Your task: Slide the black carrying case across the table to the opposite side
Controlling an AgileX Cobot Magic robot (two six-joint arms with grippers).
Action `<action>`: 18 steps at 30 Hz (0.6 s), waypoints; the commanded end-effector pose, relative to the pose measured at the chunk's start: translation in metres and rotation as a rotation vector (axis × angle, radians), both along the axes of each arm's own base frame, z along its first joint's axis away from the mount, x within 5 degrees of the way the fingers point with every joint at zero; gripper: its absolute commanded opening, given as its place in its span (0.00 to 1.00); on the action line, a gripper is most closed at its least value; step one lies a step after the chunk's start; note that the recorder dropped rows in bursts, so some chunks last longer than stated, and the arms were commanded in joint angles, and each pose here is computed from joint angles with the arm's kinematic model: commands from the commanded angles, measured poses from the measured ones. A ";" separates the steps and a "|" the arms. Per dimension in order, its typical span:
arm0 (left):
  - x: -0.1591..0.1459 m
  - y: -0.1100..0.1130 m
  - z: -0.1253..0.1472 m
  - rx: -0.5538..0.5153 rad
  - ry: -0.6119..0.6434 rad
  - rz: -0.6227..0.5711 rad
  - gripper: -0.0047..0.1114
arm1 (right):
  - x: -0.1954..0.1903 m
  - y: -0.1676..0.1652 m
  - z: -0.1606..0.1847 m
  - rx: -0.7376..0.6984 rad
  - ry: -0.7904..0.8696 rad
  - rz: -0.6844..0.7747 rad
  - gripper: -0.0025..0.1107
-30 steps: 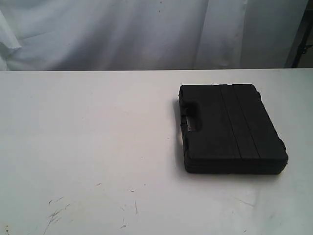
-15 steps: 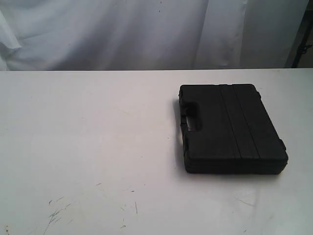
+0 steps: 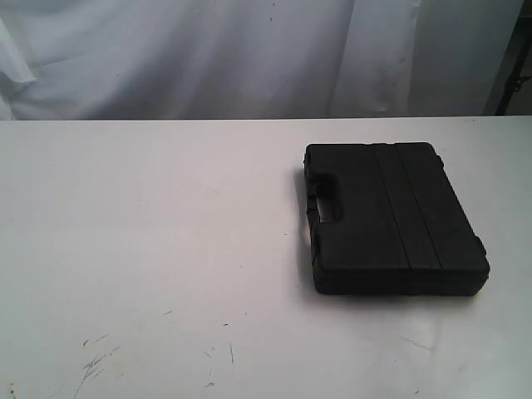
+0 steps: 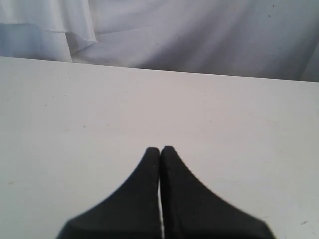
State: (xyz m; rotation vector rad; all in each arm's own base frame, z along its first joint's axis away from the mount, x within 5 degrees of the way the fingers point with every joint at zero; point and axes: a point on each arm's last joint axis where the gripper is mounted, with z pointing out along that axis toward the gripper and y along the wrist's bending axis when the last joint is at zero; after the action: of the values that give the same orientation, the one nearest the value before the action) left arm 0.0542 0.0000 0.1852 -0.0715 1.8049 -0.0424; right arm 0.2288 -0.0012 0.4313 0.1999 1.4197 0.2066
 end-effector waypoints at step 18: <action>0.000 0.000 0.000 -0.006 -0.011 0.000 0.04 | 0.129 0.128 -0.153 -0.341 1.317 0.525 0.37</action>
State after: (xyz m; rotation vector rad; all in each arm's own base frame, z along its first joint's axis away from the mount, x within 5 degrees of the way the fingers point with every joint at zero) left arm 0.0542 0.0000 0.1852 -0.0715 1.8049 -0.0424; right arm 0.3531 0.1081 0.2841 -0.3940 2.7514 0.2398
